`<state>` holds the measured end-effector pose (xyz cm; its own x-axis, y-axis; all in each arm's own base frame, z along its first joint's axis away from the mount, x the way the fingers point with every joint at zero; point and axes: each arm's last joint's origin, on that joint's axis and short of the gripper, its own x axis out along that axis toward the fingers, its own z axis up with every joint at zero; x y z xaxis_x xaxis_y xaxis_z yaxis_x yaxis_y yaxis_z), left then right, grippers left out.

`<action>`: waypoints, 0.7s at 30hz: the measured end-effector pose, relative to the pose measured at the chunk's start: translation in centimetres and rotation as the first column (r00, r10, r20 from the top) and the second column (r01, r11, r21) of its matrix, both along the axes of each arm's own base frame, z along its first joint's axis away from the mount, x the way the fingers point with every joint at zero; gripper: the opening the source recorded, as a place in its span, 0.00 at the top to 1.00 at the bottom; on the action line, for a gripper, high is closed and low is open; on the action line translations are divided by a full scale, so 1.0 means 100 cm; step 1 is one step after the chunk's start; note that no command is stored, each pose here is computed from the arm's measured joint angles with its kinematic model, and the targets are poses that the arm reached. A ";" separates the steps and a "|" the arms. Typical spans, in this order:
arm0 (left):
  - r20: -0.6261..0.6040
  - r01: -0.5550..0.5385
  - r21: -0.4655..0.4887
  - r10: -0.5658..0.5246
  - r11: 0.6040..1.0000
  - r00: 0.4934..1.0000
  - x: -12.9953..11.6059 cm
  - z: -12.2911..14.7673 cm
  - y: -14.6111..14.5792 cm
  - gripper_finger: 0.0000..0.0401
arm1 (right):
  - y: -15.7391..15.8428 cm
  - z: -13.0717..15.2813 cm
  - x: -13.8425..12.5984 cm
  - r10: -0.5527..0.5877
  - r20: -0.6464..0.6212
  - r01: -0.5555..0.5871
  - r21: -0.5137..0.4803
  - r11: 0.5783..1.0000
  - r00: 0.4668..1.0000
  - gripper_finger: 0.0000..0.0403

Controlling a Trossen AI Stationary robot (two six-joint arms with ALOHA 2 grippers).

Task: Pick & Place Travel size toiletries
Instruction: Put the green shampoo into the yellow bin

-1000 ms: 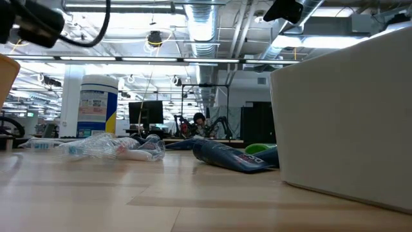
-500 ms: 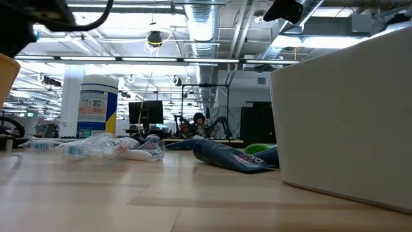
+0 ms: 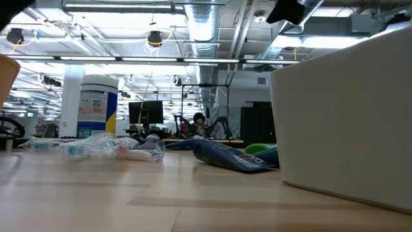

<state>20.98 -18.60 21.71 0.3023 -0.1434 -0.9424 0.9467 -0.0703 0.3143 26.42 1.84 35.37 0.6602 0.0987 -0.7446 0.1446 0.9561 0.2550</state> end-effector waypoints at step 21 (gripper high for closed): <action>0.017 0.172 -0.105 -0.171 0.979 0.985 0.002 -0.006 -0.008 0.58 | 0.000 0.000 0.000 0.016 0.001 -0.016 -0.015 1.000 1.000 0.35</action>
<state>21.16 -19.35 21.13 0.2719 -0.2927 -0.9167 0.9208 -0.1975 0.3362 26.41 1.83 35.37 0.6596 0.0984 -0.7451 0.1285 0.9620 0.2408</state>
